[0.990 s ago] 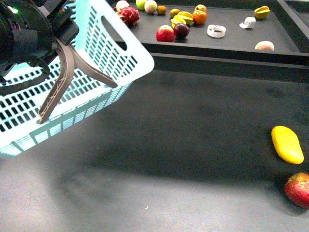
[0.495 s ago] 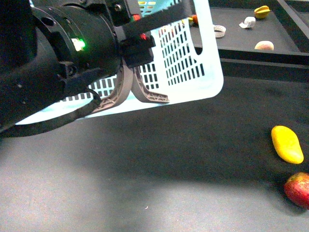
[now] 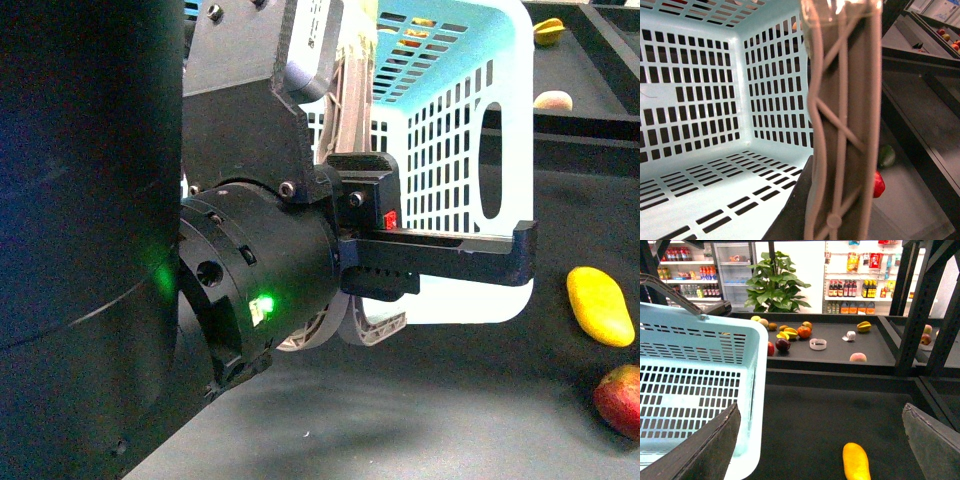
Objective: Pick mango with right arm and hold basket with left
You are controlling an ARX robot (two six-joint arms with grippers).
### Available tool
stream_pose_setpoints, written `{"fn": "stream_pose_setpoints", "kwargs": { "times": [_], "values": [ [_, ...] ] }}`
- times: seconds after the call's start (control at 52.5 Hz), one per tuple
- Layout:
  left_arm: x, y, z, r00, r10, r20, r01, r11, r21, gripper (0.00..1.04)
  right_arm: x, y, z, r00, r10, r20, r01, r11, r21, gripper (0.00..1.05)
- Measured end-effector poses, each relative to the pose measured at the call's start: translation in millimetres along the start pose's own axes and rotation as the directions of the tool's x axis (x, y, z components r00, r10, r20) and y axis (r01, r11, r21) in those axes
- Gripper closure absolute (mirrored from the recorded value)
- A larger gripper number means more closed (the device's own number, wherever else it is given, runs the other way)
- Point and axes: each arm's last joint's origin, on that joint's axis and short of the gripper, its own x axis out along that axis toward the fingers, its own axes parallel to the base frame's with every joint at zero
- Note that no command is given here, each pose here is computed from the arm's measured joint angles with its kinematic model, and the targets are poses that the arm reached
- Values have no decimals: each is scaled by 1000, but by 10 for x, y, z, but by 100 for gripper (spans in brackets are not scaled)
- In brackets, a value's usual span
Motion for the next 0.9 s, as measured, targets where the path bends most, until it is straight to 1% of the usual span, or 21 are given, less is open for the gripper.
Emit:
{"fn": "stream_pose_setpoints", "kwargs": {
  "times": [0.21,0.324,0.762,0.838,0.876,0.895],
  "values": [
    [-23,-9,-32,1000,-1,-11,1,1000,3,99,0,0,0,1000,0,0,0,1000,0,8],
    [-49,-1,-11,1000,14,1,-14,1000,0,99,0,0,0,1000,0,0,0,1000,0,8],
    [-56,0,7,1000,18,9,-18,1000,-1,99,0,-1,-1,1000,-4,-2,4,1000,0,8],
    [-56,0,6,1000,18,8,-18,1000,-1,99,20,-17,-16,990,-113,-89,114,993,12,8],
    [-59,1,6,1000,18,9,-18,1000,-2,99,84,-58,-40,972,-186,-144,188,982,3,8],
    [-60,1,6,1000,18,8,-18,1000,-2,99,115,-80,-53,966,-202,-161,206,979,3,8]
  ]
}}
